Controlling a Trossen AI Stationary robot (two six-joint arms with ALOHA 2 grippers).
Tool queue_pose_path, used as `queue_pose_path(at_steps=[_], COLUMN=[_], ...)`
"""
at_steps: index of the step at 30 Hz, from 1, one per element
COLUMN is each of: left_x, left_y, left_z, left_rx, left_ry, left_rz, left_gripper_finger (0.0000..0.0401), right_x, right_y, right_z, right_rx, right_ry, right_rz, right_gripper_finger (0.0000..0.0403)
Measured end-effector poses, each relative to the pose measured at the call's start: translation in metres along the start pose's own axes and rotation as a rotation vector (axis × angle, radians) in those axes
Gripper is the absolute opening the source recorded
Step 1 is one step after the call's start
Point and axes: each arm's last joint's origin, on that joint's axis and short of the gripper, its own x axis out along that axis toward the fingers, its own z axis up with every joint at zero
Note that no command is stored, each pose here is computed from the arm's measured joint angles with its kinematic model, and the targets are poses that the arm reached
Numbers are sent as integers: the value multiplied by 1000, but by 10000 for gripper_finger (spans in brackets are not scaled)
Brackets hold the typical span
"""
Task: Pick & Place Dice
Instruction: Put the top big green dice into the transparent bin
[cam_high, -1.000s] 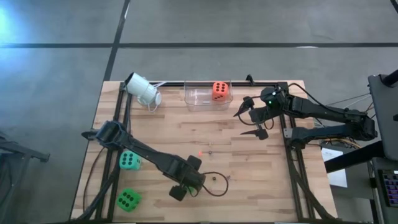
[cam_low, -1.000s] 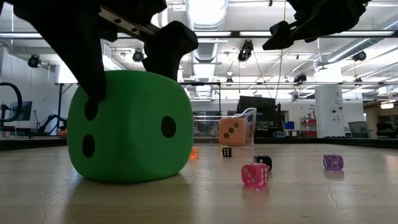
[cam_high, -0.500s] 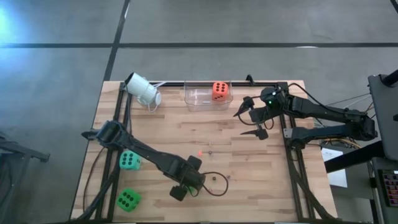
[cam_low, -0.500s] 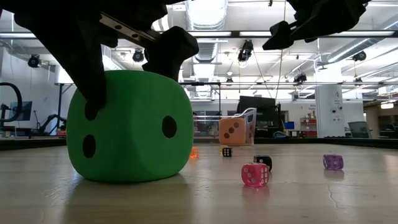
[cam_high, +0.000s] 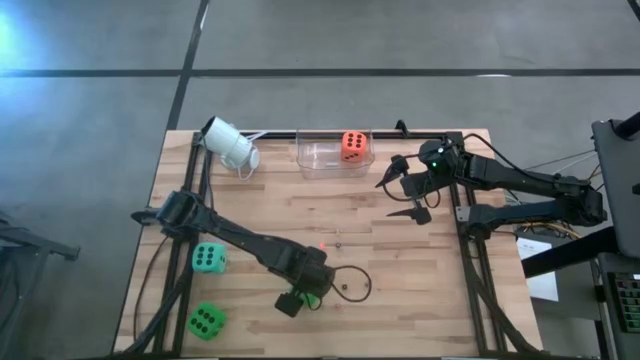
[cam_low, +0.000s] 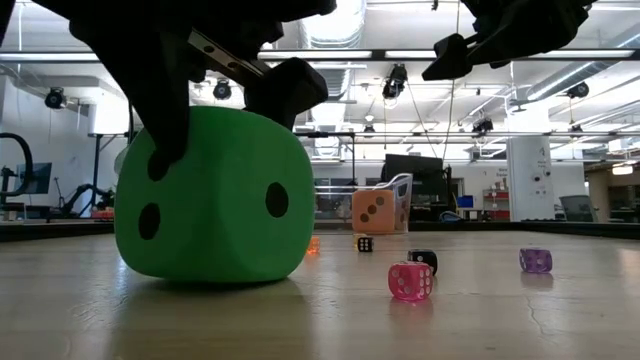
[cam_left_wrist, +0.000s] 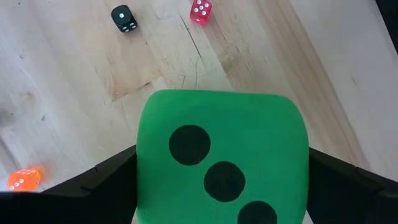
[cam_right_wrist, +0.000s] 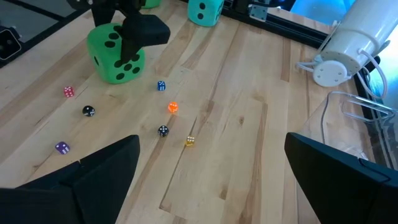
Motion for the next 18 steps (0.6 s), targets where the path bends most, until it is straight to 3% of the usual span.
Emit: queue_pose_path(at_steps=[18], left_x=[0], left_y=[3], left_z=[1], left_rx=[-39], left_ry=[-15], left_rz=[-18], left_gripper_finger=[360], right_x=[0], right_y=[0], right_z=[0], right_rx=[0], right_ry=[0], right_rz=[0], right_gripper_finger=[400])
